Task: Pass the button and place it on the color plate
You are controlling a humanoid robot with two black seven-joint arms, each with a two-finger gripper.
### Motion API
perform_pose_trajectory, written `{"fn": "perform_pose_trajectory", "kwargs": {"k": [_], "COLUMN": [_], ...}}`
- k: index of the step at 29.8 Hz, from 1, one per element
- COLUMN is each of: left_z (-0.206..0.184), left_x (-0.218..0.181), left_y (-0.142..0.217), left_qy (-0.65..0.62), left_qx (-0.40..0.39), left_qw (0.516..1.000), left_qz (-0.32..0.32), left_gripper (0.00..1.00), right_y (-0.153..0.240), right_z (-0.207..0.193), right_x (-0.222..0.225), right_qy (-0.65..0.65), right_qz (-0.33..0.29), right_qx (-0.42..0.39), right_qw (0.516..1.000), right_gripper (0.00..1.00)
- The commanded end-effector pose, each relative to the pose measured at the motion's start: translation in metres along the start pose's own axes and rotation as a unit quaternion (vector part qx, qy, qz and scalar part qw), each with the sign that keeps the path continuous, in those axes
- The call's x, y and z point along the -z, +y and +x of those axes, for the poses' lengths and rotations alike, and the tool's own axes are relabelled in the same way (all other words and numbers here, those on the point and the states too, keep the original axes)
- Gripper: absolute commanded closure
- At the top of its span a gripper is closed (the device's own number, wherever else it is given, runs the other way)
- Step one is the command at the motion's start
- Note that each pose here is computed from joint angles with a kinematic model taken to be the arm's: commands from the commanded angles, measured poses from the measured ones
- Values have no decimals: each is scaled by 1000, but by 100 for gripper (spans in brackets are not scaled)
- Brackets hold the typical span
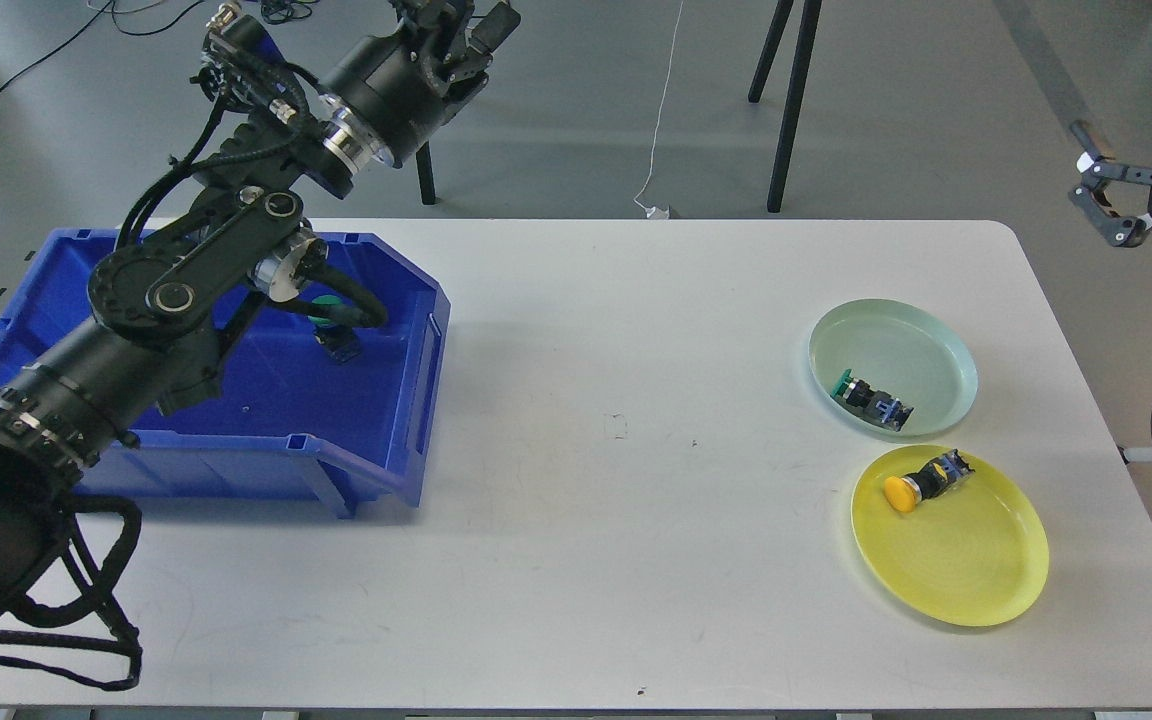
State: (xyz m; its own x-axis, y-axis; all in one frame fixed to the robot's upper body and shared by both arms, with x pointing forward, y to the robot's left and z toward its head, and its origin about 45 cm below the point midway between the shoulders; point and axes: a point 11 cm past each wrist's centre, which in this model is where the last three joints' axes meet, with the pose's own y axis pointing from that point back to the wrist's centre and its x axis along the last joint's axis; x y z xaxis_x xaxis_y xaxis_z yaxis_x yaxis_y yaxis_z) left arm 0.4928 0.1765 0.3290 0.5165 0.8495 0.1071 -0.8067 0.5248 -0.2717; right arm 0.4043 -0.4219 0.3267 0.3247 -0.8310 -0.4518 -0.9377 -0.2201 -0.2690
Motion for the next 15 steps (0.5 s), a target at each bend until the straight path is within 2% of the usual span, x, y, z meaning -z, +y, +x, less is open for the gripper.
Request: {"fn": "perform_pose_trajectory", "kwargs": {"k": [1,10,15], "left_z": [25,76,86], "left_x": [9,26,31], "left_y": [6,30,38], "left_qy": [107,274,293], "left_qx": [-71,-173,-172], "left_qw": [992,946,940], "left_qz": [-6,-18,-23], "left_gripper": [0,0,0], "right_y": [-22,-57,-76], "right_z": [-12,-14,-31], "right_x": [-20,-41,-51], "right_qy": [-48,-99,-91], "right_qz": [18,30,8], "right_qx": [7,-12,6], "right_qw": [999,995,996], "right_gripper": [1,1,1]}}
